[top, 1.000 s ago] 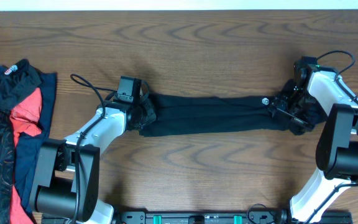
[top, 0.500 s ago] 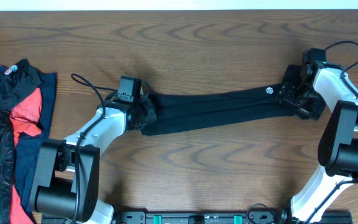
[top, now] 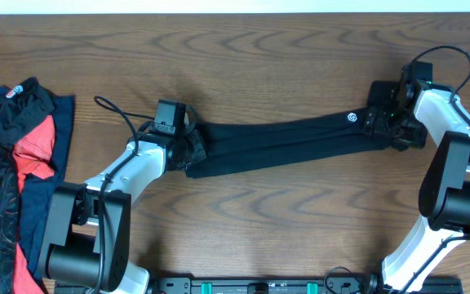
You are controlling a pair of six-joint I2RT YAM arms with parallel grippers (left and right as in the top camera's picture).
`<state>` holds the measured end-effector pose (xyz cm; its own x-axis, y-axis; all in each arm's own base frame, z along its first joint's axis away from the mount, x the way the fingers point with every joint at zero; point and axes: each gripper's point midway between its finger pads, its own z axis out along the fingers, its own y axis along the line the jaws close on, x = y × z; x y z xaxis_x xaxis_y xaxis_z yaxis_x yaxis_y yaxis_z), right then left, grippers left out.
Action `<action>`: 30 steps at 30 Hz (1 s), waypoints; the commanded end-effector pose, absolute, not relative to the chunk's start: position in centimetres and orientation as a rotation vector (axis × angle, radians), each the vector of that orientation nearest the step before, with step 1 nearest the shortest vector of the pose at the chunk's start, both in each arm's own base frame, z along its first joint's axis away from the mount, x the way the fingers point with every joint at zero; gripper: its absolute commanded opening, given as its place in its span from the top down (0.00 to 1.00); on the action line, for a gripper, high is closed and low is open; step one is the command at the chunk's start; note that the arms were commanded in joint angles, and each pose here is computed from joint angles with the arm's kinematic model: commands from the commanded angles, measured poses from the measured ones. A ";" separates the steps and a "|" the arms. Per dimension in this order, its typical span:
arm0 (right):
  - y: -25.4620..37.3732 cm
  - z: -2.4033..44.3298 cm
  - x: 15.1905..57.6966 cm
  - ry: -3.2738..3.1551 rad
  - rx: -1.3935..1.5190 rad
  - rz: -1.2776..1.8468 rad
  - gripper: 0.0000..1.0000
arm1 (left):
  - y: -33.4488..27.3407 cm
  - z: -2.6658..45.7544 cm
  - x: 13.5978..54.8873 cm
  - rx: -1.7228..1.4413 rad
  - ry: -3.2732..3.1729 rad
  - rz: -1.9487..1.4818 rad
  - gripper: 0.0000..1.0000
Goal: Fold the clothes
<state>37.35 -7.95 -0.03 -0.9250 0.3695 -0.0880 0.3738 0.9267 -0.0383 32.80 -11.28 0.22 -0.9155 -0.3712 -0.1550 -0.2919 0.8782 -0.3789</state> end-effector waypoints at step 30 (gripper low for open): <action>-5.4 24.3 40.0 2.621 0.525 -0.065 0.01 | -15.1 -1.0 30.8 -0.498 2.900 -0.877 0.13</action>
